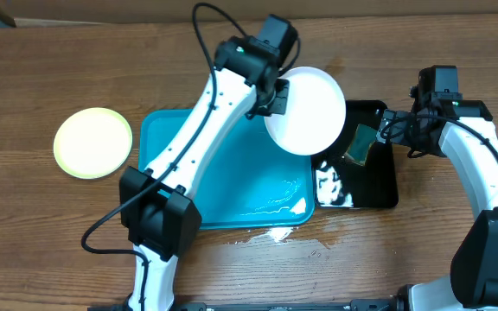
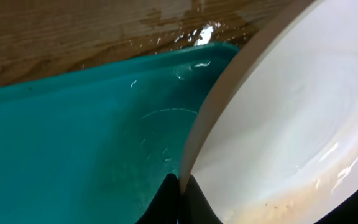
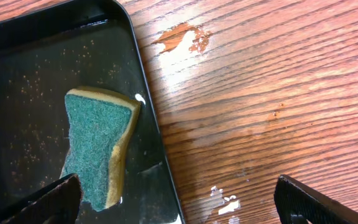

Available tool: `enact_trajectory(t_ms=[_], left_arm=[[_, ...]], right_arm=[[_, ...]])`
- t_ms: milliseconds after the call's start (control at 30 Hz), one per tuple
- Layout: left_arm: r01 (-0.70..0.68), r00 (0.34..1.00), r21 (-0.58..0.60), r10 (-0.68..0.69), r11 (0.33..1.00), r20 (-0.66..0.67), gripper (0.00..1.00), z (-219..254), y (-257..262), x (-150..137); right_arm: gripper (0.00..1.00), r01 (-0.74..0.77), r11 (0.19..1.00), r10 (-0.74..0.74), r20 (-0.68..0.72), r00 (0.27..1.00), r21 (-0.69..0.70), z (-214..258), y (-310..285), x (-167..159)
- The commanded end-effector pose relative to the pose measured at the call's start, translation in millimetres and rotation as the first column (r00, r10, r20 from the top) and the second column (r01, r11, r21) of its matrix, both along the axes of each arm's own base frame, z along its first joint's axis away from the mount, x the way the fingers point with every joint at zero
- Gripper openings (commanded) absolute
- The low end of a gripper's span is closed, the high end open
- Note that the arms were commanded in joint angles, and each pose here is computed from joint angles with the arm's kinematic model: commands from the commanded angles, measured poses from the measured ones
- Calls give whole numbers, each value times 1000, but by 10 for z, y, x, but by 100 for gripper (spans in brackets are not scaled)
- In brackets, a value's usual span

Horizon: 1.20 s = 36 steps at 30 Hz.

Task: Clean dirty plates on tray and stack at the side
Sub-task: 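Lift the white plate by its rim with the left gripper and tilt it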

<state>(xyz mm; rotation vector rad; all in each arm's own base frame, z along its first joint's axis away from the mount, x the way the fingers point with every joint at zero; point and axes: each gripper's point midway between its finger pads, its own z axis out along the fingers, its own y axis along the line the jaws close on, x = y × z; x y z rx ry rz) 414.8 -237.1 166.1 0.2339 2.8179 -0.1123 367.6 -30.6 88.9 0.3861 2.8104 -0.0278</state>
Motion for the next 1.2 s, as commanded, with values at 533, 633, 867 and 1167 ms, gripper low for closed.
enact_trajectory(t_ms=[533,633,867,1167], left_arm=[[-121,839,329,-80,937,538,4,715,-574,27],[-156,800,355,-93,922,592,4,829,-624,-15],[-213,747,388,-106,897,656,4,985,-642,-70],[-210,735,355,-93,911,672,4,1009,-719,-63]], right_arm=[[100,185,971,-180,47,983,-149,170,-495,-18],[100,254,959,-249,50,967,-128,164,-609,-54],[100,290,954,-288,45,957,-69,144,-679,-79],[100,290,955,-288,44,957,-69,142,-677,-81]])
